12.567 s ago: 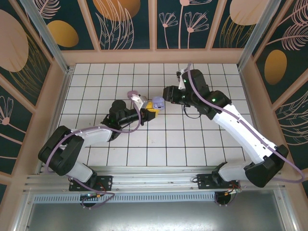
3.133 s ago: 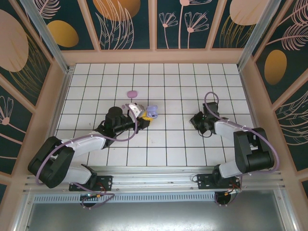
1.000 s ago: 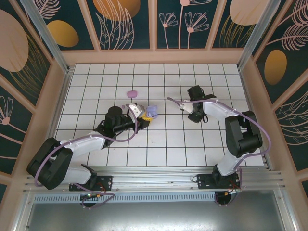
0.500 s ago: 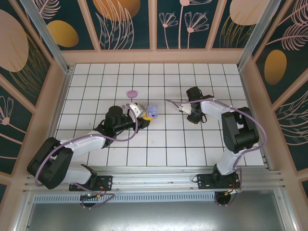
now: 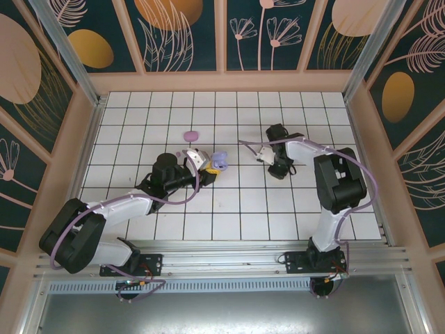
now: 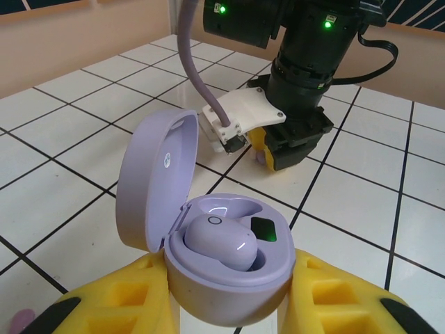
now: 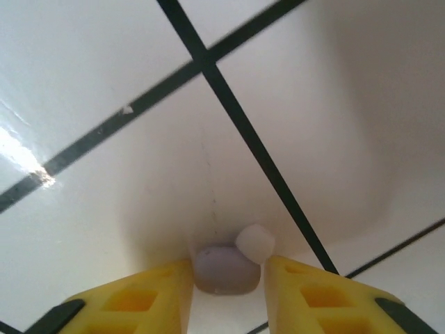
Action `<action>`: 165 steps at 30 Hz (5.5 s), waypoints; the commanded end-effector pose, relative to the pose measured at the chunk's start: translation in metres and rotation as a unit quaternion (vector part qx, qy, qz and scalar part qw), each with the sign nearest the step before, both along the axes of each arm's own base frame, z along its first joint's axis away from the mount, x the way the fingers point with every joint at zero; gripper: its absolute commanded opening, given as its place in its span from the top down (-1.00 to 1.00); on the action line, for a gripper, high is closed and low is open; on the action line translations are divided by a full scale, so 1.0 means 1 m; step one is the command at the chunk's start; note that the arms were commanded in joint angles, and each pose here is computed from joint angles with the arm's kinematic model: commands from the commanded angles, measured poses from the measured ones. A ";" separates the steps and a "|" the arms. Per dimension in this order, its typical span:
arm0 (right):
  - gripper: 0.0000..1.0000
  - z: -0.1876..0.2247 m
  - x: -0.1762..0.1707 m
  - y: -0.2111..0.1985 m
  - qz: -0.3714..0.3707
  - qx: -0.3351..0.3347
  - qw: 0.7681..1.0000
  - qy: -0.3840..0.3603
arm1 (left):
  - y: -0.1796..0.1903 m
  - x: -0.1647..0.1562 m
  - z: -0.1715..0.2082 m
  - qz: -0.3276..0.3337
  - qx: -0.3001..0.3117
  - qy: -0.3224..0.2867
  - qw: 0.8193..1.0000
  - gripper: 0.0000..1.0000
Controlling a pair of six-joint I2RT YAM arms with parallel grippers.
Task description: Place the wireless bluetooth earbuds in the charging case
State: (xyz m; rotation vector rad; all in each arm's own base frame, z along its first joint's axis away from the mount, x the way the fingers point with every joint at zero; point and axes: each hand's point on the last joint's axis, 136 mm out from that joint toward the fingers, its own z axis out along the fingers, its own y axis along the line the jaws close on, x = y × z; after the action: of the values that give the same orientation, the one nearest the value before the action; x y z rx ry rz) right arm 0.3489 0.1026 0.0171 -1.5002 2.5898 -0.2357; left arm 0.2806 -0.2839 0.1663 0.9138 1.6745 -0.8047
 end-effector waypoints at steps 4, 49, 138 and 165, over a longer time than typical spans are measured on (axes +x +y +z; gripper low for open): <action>0.65 -0.009 0.009 0.029 -0.049 0.061 0.997 0.021 | 0.002 -0.003 0.004 -0.001 0.002 -0.017 1.000 1.00; 0.66 -0.018 -0.008 0.071 -0.484 0.215 0.821 0.213 | 0.007 -0.007 0.009 0.008 -0.005 -0.020 1.000 1.00; 1.00 -0.004 0.045 0.052 -0.515 0.212 0.830 0.014 | 0.013 -0.008 -0.003 0.025 -0.009 -0.021 0.999 1.00; 0.41 0.047 0.029 0.083 -0.407 0.173 0.896 -0.046 | 0.011 -0.006 0.001 0.020 -0.009 -0.024 0.999 1.00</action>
State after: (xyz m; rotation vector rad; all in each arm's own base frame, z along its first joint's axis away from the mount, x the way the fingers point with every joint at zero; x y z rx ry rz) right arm 0.3806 0.1909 0.0686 -0.1684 2.7877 0.1752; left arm 0.2735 -0.2687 0.1522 0.8763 1.6904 -0.7549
